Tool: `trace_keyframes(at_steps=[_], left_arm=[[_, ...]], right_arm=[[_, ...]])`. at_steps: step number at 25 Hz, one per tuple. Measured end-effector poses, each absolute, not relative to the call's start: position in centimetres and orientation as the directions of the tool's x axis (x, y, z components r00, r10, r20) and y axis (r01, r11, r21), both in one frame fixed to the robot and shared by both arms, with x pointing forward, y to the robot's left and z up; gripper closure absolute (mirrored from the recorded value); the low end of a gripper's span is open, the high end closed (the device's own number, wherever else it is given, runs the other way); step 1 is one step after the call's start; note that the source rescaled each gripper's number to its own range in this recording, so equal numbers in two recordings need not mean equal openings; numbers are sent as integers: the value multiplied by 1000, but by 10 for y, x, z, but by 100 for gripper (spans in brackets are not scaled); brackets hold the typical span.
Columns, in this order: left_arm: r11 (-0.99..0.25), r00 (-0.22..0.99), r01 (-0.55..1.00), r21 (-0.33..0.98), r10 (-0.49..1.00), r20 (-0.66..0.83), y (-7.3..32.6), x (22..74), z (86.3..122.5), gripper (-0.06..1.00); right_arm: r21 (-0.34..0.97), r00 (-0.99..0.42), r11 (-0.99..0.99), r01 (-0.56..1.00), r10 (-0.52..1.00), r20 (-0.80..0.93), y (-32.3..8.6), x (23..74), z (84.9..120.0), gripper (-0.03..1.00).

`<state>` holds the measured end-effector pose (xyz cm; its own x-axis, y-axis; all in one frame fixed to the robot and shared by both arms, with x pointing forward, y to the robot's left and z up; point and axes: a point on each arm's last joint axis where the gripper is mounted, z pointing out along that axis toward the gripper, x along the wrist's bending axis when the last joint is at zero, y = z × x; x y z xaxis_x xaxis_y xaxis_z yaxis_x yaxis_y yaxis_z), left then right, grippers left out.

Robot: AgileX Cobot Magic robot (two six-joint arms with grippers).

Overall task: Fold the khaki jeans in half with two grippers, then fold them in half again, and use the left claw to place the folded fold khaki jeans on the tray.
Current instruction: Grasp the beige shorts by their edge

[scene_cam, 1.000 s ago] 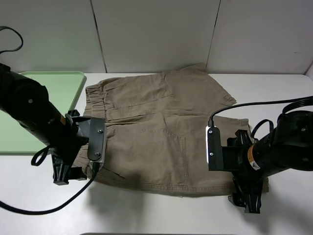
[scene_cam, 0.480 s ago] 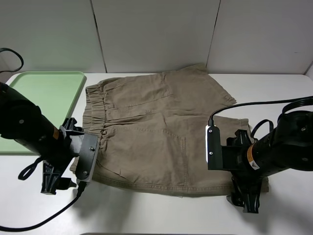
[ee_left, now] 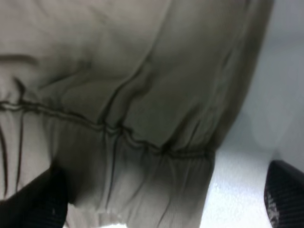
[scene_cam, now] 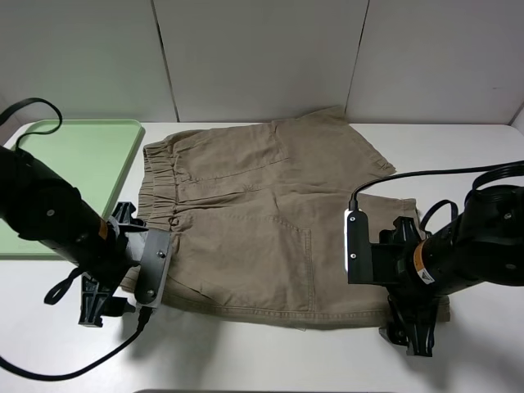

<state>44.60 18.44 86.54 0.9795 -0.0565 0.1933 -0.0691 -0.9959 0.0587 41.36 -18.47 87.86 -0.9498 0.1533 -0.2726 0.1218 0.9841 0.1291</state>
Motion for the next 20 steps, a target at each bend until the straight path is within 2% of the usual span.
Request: trace_keyframes(at_steps=[5, 8, 9, 10, 12, 14, 15, 16, 18, 20], left_arm=[[-996, 976, -44, 82, -26, 215, 183, 448, 865, 9], [-995, 973, -37, 95, -15, 228, 181, 450, 864, 17], [-994, 973, -34, 99, -10, 231, 181, 450, 864, 22], [-994, 972, -33, 103, -8, 236, 181, 451, 864, 27], [-994, 971, -32, 106, -5, 238, 180, 451, 863, 43], [-994, 972, -31, 104, -6, 235, 180, 451, 863, 57], [-994, 973, -31, 103, -6, 232, 180, 451, 861, 64], [-994, 972, -31, 105, -6, 235, 180, 451, 861, 71], [-994, 971, -34, 107, -7, 238, 180, 451, 861, 81], [-993, 970, -36, 109, -8, 241, 180, 452, 861, 86]], right_arm=[[127, -950, 984, 123, 154, -271, -185, 413, 878, -3], [126, -950, 984, 123, 153, -270, -185, 413, 878, -1], [126, -950, 984, 123, 153, -270, -185, 413, 878, 6], [126, -950, 984, 123, 153, -270, -185, 413, 878, 18], [120, -951, 985, 125, 153, -268, -185, 413, 878, 47], [108, -952, 986, 128, 153, -264, -186, 413, 878, 80], [99, -953, 986, 131, 152, -260, -187, 412, 877, 90], [94, -954, 987, 132, 152, -259, -188, 412, 877, 97], [89, -955, 987, 131, 150, -258, -188, 412, 877, 97], [83, -955, 988, 132, 149, -256, -189, 412, 877, 97]])
